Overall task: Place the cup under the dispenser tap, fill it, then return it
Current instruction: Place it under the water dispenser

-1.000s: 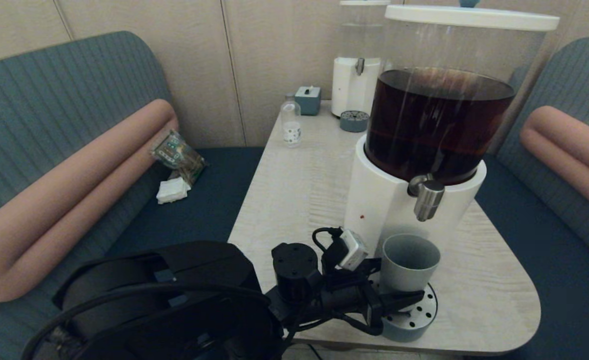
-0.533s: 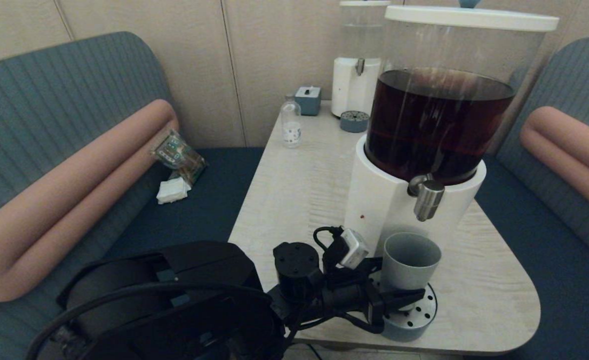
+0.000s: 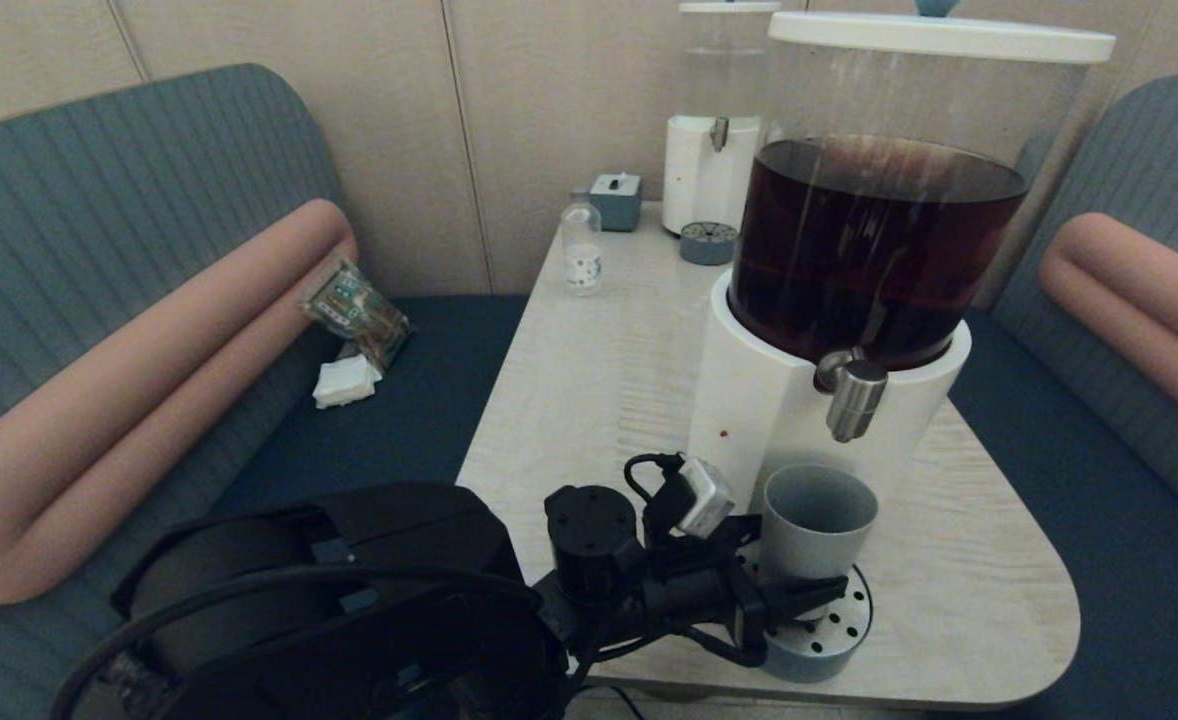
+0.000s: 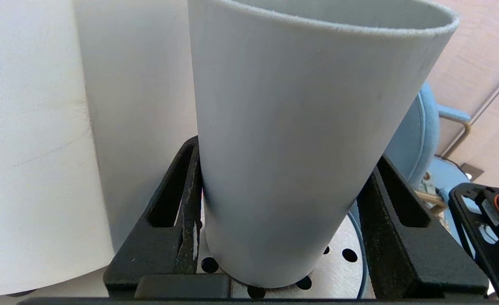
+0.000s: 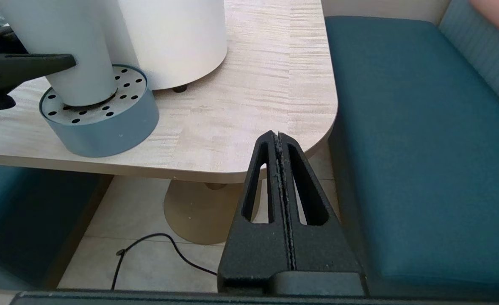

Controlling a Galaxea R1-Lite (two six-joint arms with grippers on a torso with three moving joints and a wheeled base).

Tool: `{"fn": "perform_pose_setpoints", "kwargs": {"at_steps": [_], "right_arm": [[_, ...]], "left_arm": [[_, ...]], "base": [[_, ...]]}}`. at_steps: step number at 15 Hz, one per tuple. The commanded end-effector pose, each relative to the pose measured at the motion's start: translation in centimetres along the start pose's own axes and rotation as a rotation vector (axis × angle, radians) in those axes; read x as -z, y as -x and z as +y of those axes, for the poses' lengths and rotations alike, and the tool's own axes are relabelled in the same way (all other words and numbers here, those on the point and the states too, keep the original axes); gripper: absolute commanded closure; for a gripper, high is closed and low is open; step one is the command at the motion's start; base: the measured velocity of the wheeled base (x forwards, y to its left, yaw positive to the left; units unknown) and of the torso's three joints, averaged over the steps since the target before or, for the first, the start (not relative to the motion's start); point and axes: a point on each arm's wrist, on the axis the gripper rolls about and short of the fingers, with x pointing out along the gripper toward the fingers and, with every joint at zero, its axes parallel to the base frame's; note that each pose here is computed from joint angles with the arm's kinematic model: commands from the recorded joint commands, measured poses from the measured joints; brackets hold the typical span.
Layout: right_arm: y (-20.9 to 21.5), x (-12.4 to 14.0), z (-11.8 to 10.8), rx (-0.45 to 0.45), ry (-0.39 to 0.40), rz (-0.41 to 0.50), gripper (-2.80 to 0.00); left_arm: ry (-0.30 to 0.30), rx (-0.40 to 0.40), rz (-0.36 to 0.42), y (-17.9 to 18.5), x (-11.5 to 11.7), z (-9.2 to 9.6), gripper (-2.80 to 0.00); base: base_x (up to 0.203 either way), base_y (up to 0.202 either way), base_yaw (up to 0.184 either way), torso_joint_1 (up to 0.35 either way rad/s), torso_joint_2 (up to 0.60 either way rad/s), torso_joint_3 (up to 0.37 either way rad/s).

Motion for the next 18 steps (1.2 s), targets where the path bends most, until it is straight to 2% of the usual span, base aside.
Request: {"fn": "perform_pose_setpoints", "kwargs": {"at_steps": [1, 11, 18], "right_arm": [[0.0, 0.0, 0.0, 0.000, 0.000, -0.003, 0.00], [0.0, 0.0, 0.0, -0.001, 0.000, -0.003, 0.00], [0.0, 0.0, 0.0, 0.000, 0.000, -0.001, 0.00]], "left_arm": [[-0.001, 0.003, -0.002, 0.0, 0.1, 0.0, -2.80], [0.014, -0.008, 0.023, 0.9, 0.0, -0.5, -2.80], [0.019, -0.014, 0.037, 3.1, -1.9, -1.9, -2.80]], "base": [[0.000, 0.000, 0.000, 0.000, 0.00, 0.000], [0.000, 0.000, 0.000, 0.000, 0.00, 0.000], [0.000, 0.000, 0.000, 0.000, 0.00, 0.000]]}}
